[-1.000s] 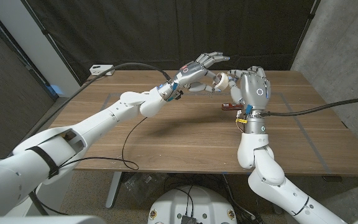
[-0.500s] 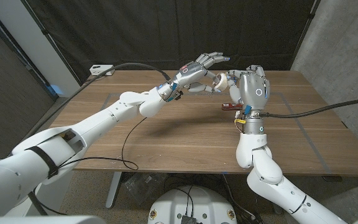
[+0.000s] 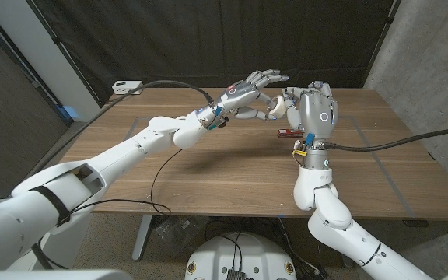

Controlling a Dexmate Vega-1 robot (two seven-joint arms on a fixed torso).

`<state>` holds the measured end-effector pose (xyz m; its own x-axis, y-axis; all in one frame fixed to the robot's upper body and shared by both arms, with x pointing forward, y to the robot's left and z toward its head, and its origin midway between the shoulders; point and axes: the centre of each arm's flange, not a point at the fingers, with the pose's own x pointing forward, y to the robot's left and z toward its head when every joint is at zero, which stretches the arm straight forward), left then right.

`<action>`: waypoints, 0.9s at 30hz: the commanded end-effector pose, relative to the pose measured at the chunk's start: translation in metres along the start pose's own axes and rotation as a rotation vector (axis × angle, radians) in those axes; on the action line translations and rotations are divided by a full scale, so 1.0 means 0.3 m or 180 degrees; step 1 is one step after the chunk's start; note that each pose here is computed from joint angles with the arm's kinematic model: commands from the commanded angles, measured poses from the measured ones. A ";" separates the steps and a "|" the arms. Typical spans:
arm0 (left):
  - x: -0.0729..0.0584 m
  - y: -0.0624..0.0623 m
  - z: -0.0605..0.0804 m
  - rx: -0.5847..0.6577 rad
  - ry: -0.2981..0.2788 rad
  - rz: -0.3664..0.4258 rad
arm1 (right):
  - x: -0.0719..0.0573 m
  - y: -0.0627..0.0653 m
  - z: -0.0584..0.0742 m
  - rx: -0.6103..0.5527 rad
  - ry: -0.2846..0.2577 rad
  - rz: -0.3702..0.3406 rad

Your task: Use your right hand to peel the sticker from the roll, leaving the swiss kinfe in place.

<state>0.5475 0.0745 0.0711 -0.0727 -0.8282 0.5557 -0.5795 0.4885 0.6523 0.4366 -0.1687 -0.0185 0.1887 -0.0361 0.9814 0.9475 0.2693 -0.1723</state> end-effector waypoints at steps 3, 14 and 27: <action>-0.030 0.011 0.023 -0.0023 0.0046 0.0046 | -0.014 0.011 -0.015 -0.0001 0.0246 -0.0139; -0.095 0.039 0.030 0.0137 0.0380 0.0229 | -0.024 0.032 -0.046 -0.0052 0.0511 -0.0226; -0.182 0.060 -0.002 0.0342 0.0913 0.0363 | -0.034 0.040 -0.048 -0.0020 0.0651 -0.0510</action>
<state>0.5382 0.1075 0.0579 0.0132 -0.7346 0.6783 -0.6234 0.5243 0.5800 0.4485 -0.1794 -0.0285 0.1367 -0.2172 0.9665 0.9663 0.2439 -0.0819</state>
